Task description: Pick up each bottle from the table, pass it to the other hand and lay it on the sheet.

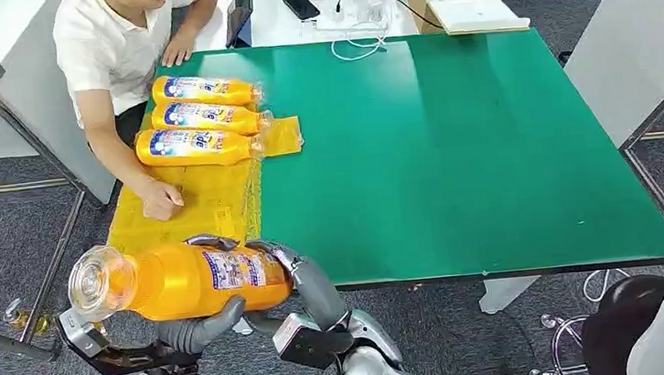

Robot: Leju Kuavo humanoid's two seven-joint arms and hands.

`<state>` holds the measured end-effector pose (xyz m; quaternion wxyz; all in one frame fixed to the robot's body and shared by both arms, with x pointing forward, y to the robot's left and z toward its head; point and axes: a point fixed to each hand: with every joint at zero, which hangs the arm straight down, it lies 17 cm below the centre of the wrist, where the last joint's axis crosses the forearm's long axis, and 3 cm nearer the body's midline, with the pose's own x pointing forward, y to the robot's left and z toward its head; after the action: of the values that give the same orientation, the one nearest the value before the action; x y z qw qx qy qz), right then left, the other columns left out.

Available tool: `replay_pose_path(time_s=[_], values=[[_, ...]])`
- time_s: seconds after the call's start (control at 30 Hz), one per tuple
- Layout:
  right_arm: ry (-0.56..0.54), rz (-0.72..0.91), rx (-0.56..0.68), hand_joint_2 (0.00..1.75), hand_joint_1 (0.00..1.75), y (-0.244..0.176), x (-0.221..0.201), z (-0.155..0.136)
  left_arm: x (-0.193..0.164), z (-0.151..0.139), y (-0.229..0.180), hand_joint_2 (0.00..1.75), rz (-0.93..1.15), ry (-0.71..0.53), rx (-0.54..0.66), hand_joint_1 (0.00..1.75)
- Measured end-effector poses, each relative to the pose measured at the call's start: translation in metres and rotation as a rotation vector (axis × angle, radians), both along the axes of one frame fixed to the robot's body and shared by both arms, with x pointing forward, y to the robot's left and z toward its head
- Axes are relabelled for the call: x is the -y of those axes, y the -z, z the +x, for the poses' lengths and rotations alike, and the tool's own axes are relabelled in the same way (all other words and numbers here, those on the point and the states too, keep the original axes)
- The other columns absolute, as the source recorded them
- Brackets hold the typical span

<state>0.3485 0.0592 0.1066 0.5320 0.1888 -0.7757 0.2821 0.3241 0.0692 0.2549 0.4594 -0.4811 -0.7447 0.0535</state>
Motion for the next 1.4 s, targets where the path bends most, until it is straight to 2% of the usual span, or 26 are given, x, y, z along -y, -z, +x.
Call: replay_pose_path(time_s=[0.03,0.07,0.1,0.13,0.3,0.33,0.53,0.7,0.73,0.87,0.93,1.03,1.1,1.23,1.33,1.4], values=[[-0.001,0.001,-0.001,1.75,1.75,0.000,0.000,-0.001,-0.001,0.000,0.000,1.75,-0.002,0.002,0.000,1.75],[-0.003,0.001,-0.002,1.75,1.59,0.000,0.000,-0.001,-0.001,0.000,0.000,1.75,-0.004,0.004,0.000,1.75],[-0.003,0.002,-0.002,1.75,0.84,0.000,-0.001,-0.001,-0.002,0.000,0.001,1.75,-0.005,0.004,-0.002,1.75],[-0.005,0.002,-0.003,1.75,0.00,0.001,-0.001,-0.001,-0.003,0.000,0.001,1.75,-0.007,0.005,-0.003,1.75],[-0.020,0.000,-0.013,1.75,0.00,0.004,-0.004,-0.007,-0.005,0.008,0.009,1.75,0.041,-0.034,-0.022,1.75],[-0.009,-0.001,-0.010,0.00,0.00,0.005,-0.003,-0.008,-0.007,0.014,0.014,1.75,0.071,-0.062,-0.034,1.75],[0.035,0.031,0.114,0.00,0.00,-0.013,0.006,-0.020,-0.031,0.062,0.041,1.75,0.267,-0.267,-0.107,1.75],[0.014,0.052,0.174,0.00,0.00,-0.032,0.002,-0.026,-0.038,0.072,0.062,1.75,0.308,-0.286,-0.157,1.75],[0.014,0.055,0.180,1.75,0.00,-0.034,0.002,-0.026,-0.040,0.073,0.064,1.75,0.309,-0.290,-0.162,1.75],[0.043,0.067,0.235,1.75,0.00,-0.044,0.005,-0.027,-0.047,0.084,0.074,1.75,0.341,-0.333,-0.201,1.75],[0.095,0.062,0.270,1.75,0.00,-0.049,0.011,-0.023,-0.059,0.098,0.080,1.75,0.429,-0.435,-0.204,1.75],[0.188,0.070,0.302,1.75,0.00,-0.054,0.024,-0.017,-0.085,0.115,0.077,1.75,0.647,-0.694,-0.115,1.75],[0.234,0.083,0.297,1.75,0.00,-0.056,0.031,-0.013,-0.090,0.122,0.072,1.75,0.701,-0.740,-0.082,1.75],[0.229,0.101,0.269,1.75,0.00,-0.054,0.032,-0.012,-0.097,0.132,0.071,1.75,0.808,-0.826,-0.033,1.75],[0.203,0.109,0.253,1.75,0.00,-0.053,0.029,-0.014,-0.107,0.143,0.063,1.75,1.016,-1.011,0.098,1.75],[0.188,0.118,0.240,1.75,0.00,-0.052,0.027,-0.016,-0.108,0.152,0.064,1.75,1.107,-1.052,0.142,1.75]])
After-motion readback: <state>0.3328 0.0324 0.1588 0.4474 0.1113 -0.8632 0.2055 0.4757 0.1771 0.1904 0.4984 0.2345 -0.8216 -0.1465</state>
